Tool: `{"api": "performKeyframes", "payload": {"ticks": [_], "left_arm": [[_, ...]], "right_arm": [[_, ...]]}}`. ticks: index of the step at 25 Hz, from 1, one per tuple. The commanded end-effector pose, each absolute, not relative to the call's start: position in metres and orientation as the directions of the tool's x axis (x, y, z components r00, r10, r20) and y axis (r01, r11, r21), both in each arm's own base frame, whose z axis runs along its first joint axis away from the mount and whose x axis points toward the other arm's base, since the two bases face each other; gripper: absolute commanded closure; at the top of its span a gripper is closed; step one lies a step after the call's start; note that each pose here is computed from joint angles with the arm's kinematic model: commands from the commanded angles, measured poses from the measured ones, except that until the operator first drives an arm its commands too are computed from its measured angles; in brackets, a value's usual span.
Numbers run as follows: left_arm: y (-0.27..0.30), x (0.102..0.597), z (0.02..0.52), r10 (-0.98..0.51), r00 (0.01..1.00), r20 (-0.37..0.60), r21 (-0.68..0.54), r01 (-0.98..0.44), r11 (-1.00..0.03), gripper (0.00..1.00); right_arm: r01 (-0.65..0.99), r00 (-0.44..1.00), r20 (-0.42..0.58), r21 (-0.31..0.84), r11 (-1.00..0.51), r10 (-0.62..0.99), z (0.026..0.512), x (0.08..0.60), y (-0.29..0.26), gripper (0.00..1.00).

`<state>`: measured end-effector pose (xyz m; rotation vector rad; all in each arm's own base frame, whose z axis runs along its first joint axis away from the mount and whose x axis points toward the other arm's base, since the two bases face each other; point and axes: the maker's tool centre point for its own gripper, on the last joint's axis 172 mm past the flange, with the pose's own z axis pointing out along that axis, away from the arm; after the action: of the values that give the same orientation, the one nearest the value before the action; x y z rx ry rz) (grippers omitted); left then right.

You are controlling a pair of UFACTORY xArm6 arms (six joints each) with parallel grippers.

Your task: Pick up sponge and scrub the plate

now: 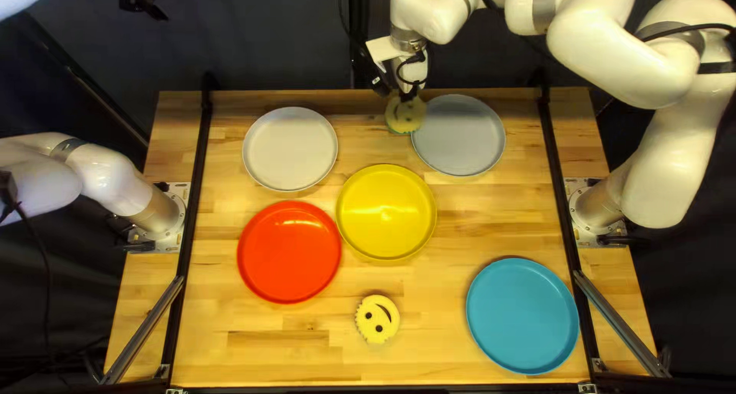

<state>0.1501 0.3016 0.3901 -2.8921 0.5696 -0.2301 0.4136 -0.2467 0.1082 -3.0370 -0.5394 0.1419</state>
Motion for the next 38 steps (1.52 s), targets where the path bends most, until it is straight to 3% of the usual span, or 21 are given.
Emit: {"api": "performKeyframes", "payload": {"ticks": [1, 26, 38], "left_arm": [[0.302, 0.150, 0.390, -0.388, 0.914, 0.115, -0.210, -0.359, -0.909, 0.00], [0.302, 0.150, 0.390, -0.388, 0.914, 0.115, -0.210, -0.359, -0.909, 0.00], [0.302, 0.150, 0.390, -0.388, 0.914, 0.115, -0.210, -0.359, -0.909, 0.00]], "right_arm": [[0.337, 0.936, -0.093, -0.036, -0.941, 0.339, 0.099, 0.397, -0.248, 1.00], [0.307, 0.944, -0.138, 0.034, -0.951, 0.300, 0.070, 0.356, -0.187, 1.00], [0.271, 0.955, -0.136, 0.036, -0.962, 0.264, 0.075, 0.361, -0.250, 1.00]]}}
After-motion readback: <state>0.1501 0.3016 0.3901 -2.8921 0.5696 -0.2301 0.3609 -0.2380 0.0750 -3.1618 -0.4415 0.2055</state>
